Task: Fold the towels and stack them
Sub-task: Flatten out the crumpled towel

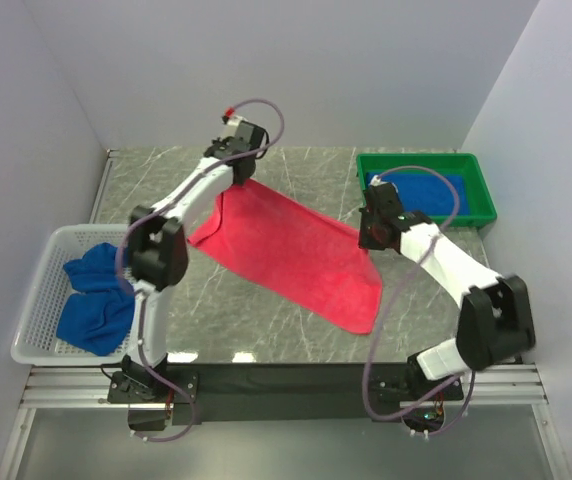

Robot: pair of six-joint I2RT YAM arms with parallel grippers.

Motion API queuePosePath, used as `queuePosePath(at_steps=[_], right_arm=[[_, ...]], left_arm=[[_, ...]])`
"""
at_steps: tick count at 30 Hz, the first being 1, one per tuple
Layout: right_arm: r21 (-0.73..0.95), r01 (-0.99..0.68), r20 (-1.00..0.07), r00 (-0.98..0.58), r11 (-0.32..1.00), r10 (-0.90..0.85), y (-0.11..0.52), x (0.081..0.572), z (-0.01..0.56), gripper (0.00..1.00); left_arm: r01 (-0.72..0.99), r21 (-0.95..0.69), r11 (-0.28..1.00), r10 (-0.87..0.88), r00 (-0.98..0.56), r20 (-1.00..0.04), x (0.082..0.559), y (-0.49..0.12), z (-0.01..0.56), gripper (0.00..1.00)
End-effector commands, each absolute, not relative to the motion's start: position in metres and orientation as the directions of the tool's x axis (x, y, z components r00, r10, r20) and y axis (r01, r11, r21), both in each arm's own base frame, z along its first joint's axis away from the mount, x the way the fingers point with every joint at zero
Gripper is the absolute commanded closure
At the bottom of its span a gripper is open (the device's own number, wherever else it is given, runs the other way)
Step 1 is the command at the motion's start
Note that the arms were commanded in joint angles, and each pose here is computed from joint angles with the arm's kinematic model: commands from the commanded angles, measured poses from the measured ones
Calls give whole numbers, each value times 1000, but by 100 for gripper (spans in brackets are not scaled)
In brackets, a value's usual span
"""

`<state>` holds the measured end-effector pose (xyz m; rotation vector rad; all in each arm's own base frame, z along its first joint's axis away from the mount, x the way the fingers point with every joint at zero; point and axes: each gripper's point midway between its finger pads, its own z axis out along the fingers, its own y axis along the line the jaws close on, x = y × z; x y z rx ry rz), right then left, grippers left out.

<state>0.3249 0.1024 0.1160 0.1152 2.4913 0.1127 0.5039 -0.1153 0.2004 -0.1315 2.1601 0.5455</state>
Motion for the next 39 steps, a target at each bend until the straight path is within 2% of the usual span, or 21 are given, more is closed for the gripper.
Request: queuePosePath(at_steps=[1,3,4,5,7,8,10,11,13,15,17,18,20,21,24,32,39], right_arm=[[84,120,-668,-730,989,145,97,365,129,74],[65,125,-652,-745,990,137,97,369,121,58],[64,119,-655,-745,991,131,98,370,123,55],[61,117,-656,-744,991,128,98,370,124,52],[63,111,-666,-735,992,125,97,364,129,46],[71,107,-671,-731,992,127,97,362,131,45],[82,91,-671,-731,992,122,98,351,134,44],[86,83,-671,-732,993,119,99,346,134,44],[105,54,-659,-744,993,110,103,331,131,44],[115,34,-652,-752,993,101,106,320,128,44],[140,-11,-624,-777,990,80,117,305,118,45],[161,-31,-615,-785,986,76,122,299,117,50],[187,-72,-579,-814,980,51,135,284,106,54],[184,-78,-558,-829,980,39,137,278,99,58],[179,-86,-501,-865,980,16,143,262,79,59],[129,-98,-378,-925,987,-43,147,235,37,59],[132,-157,-304,-946,979,-111,172,208,16,59]], left_arm=[[-279,349,895,135,-577,-806,546,-122,195,94],[-297,335,894,134,-535,-834,565,-127,198,80],[-294,337,894,138,-536,-833,570,-127,190,73],[-299,324,898,131,-520,-844,574,-128,193,58],[-313,261,913,90,-470,-878,580,-127,211,38],[-319,240,917,73,-456,-887,580,-126,217,21],[-345,169,923,10,-418,-908,574,-119,238,11],[-350,144,926,-13,-410,-912,570,-118,243,9],[-354,71,933,-81,-397,-914,554,-118,253,11],[-364,30,931,-146,-446,-883,532,-118,234,12],[-338,-47,940,-209,-461,-862,508,-124,239,16],[-344,-60,937,-240,-510,-826,490,-127,211,17],[-296,-156,943,-292,-502,-814,467,-144,218,21],[-297,-170,940,-310,-528,-790,448,-145,201,21],[-258,-224,940,-336,-577,-745,422,-166,171,25],[-259,-168,951,-304,-690,-657,411,-180,99,29],[-313,-17,950,-260,-758,-599,415,-166,45,29]])
